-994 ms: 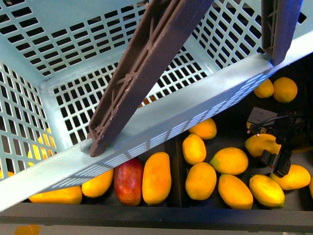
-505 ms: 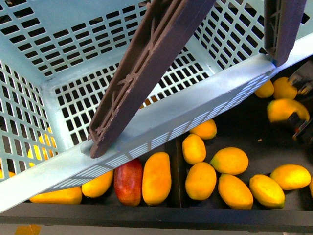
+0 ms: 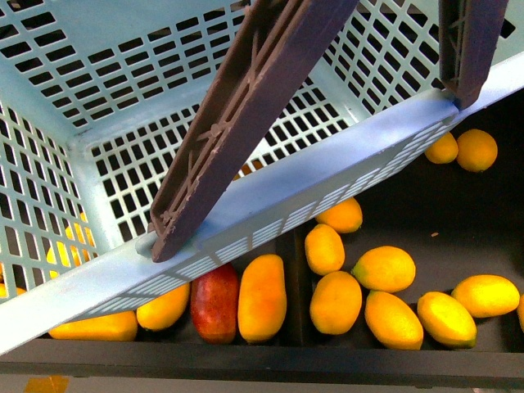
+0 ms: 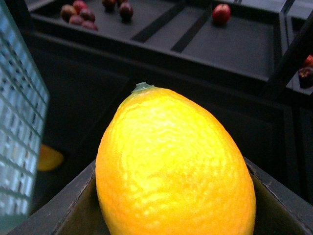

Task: Pick lemon and mango into basket

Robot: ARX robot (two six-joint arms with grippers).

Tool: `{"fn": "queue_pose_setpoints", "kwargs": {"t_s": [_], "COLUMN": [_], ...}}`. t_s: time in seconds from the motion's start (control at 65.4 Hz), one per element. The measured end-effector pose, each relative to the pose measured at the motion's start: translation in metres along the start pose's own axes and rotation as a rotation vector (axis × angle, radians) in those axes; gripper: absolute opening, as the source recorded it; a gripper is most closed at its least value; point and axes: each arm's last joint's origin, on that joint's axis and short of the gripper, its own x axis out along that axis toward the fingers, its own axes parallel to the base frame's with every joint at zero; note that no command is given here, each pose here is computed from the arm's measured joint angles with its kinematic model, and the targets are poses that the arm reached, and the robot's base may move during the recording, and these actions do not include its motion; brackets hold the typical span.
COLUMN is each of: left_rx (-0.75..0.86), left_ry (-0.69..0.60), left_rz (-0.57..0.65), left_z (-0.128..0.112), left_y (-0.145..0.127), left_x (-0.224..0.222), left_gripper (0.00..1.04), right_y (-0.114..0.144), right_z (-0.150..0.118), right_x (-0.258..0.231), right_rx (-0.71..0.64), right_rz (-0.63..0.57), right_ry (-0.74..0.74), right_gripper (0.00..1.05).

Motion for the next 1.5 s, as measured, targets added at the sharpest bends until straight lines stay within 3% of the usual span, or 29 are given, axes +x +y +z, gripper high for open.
{"fn": "queue_pose_setpoints", "kwargs": {"t_s": [0.153, 0.382, 0.566, 0.795, 0.963, 1.132, 1.33, 1.392, 1.499], "left_rx": [0.0, 0.001, 0.001, 0.001, 0.0, -0.001, 0.003, 0.0, 0.003], "left_ry": [0.0, 0.0, 0.0, -0.003, -0.001, 0.004, -0.008, -0.001, 0.007], "left_rz": [0.0, 0.0, 0.0, 0.002, 0.0, 0.0, 0.007, 0.003, -0.001], "left_z": [0.0, 0.0, 0.0, 0.0, 0.0, 0.0, 0.0, 0.0, -0.001], "left_y": [0.0, 0.0, 0.0, 0.0, 0.0, 0.0, 0.001, 0.0, 0.0], "left_x": [0.0, 0.0, 0.0, 0.0, 0.0, 0.0, 0.0, 0.0, 0.0], "left_gripper": [0.14, 0.14, 0.14, 0.14, 0.14, 0.14, 0.14, 0.14, 0.14], "right_y": [0.03, 0.091, 0.136, 0.171, 0.176, 0.16, 0.117, 0.106, 0.106], "right_z": [0.04, 0.07, 0.068, 0.055, 0.056, 0.06, 0.061, 0.056, 0.033], "right_x": [-0.011, 0.004, 0.03, 0.044, 0.041, 0.026, -0.005, -0.016, -0.036], "right_rx": [0.073, 0.17, 0.164, 0.131, 0.13, 0.143, 0.171, 0.186, 0.189], "right_rz": [0.014, 0.108, 0.137, 0.154, 0.141, 0.042, -0.183, -0.313, -0.326], "right_ry": [-0.114, -0.168, -0.097, 0.002, 0.0, -0.03, -0.058, -0.149, -0.206], "right_gripper": [0.71, 0.71, 0.71, 0.73, 0.97, 0.96, 0.96, 0.85, 0.65]}}
